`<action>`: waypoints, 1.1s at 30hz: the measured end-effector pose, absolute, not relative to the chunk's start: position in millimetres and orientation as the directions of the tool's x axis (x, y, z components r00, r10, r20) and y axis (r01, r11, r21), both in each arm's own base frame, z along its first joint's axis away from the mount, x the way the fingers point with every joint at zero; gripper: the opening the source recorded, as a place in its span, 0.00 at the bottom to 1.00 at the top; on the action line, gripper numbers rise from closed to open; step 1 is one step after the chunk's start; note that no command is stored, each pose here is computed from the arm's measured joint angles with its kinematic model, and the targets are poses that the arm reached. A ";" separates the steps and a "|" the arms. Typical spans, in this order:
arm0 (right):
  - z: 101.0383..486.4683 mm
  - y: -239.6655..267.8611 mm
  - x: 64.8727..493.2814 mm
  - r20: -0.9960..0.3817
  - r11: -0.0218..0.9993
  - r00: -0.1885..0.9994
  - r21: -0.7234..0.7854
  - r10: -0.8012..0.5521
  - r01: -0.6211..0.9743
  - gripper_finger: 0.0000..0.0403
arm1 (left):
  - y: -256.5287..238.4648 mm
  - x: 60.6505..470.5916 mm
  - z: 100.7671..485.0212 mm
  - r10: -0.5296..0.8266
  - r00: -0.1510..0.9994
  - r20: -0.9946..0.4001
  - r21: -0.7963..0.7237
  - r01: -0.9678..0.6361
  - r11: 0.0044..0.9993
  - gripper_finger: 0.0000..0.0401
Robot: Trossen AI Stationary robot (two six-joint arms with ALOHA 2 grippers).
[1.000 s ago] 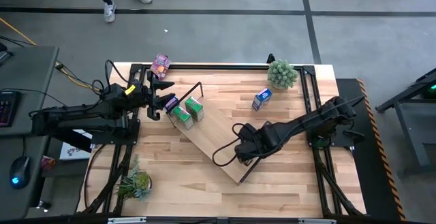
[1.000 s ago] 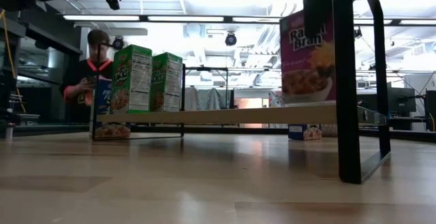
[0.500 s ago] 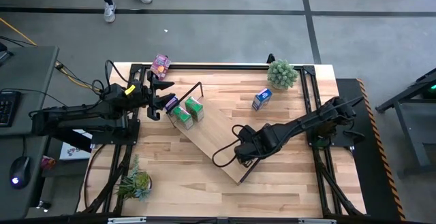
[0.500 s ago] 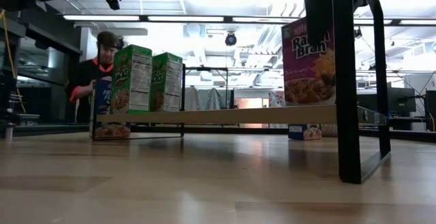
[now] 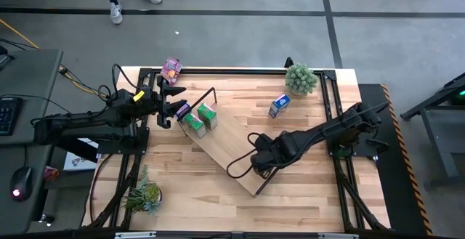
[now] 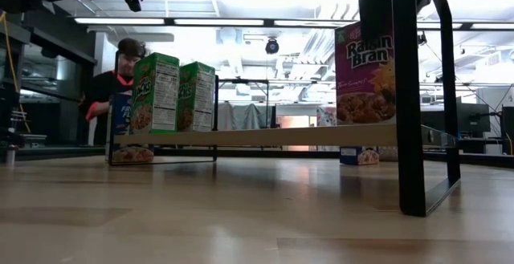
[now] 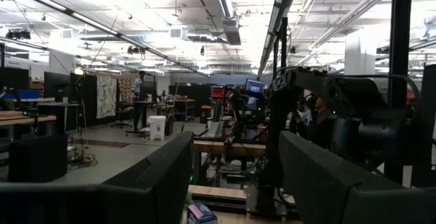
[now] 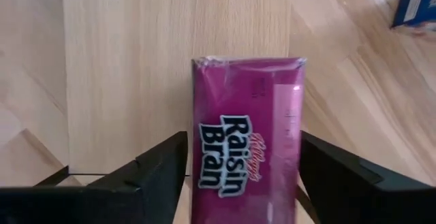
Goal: Stack cereal on shelf
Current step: Put the pink cereal box on the shelf
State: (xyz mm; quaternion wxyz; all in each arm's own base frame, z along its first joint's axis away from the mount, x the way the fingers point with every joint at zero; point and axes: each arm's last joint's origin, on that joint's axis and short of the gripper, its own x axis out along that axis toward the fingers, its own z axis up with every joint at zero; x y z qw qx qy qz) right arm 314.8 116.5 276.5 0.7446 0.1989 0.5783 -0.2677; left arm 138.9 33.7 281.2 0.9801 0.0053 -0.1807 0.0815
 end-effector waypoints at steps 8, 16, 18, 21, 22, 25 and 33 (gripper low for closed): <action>304.0 104.1 303.2 -0.944 0.782 0.283 0.047 -0.169 0.622 0.65 | 33.7 138.9 281.2 0.158 0.921 0.355 -0.017 -0.162 0.987 0.52; 338.7 91.8 294.3 -0.844 0.818 0.490 0.114 -0.220 0.563 0.65 | 33.8 138.9 281.2 0.158 0.921 0.355 -0.017 -0.163 0.987 0.52; 344.1 87.2 294.0 -0.827 0.834 0.518 0.117 -0.220 0.540 0.65 | 33.7 138.9 281.2 0.158 0.921 0.355 -0.017 -0.162 0.987 0.52; 347.5 77.5 296.6 -0.800 0.846 0.537 0.071 -0.268 0.528 0.65 | 33.7 138.9 281.2 0.158 0.921 0.355 -0.017 -0.163 0.987 0.52; 347.3 73.4 297.9 -0.796 0.850 0.533 0.045 -0.287 0.524 0.65 | 33.8 138.9 281.2 0.158 0.921 0.355 -0.017 -0.163 0.986 0.52; 347.2 57.7 301.6 -0.793 0.851 0.518 -0.002 -0.322 0.526 0.65 | 33.8 138.9 281.2 0.158 0.921 0.355 -0.017 -0.163 0.986 0.52; 347.1 -0.2 307.4 -0.773 0.796 0.439 -0.136 -0.457 0.590 0.65 | 34.6 139.8 278.4 0.180 0.928 0.327 -0.027 -0.181 0.983 0.52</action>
